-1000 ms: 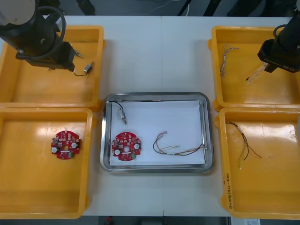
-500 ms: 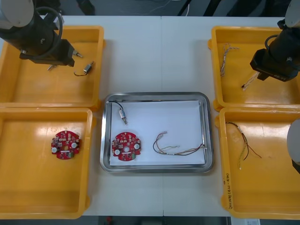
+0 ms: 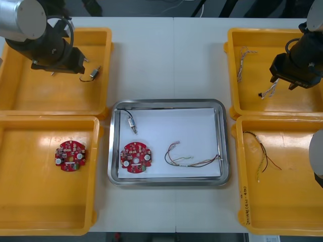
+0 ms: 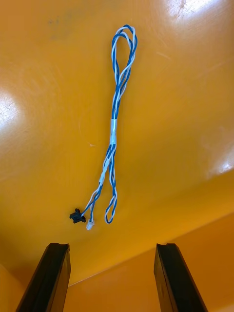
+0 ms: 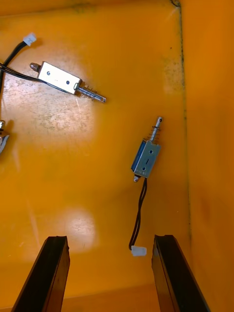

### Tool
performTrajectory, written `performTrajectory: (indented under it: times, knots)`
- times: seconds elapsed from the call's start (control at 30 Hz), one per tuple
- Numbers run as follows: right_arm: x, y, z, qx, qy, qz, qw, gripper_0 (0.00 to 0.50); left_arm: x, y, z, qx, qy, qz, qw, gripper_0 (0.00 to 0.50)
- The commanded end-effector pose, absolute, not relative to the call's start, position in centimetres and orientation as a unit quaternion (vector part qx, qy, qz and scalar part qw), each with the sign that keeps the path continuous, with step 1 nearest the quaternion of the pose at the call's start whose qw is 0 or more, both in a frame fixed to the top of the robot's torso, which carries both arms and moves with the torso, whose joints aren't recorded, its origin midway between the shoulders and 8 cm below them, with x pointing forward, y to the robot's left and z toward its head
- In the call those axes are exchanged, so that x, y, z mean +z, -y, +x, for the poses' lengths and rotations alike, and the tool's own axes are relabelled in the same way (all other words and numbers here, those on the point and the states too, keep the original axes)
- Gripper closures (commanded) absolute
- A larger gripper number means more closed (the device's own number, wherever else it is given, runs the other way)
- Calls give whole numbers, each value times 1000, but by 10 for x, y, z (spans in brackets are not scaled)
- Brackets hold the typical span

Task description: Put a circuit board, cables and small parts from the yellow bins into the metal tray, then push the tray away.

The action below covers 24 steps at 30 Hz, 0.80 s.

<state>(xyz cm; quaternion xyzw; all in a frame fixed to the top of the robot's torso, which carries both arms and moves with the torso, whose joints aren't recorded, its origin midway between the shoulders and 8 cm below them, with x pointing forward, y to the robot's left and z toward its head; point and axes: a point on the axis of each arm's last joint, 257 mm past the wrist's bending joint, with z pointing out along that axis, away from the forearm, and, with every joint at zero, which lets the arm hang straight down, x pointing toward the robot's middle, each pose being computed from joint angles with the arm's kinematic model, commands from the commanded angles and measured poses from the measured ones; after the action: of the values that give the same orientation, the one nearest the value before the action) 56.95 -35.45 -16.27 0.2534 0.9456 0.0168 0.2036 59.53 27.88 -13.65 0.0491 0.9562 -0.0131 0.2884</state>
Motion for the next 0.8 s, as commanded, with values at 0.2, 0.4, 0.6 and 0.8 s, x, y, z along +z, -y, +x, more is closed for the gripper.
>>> performTrajectory:
  times: [0.2, 0.4, 0.6, 0.8]
  knots:
    - [-118, 382, 579, 16, -925, 287, 248, 0, -131, -245, 603, 3, -949, 105, 296, 0]
    - [-95, 389, 589, 22, -922, 300, 242, 0, -147, -243, 599, 9, -952, 108, 286, 0]
    - [-78, 395, 609, 32, -915, 313, 251, 0, -151, -243, 600, 16, -952, 110, 286, 0]
    - [-75, 403, 624, 34, -907, 321, 269, 0, -153, -244, 602, 25, -950, 114, 290, 0]
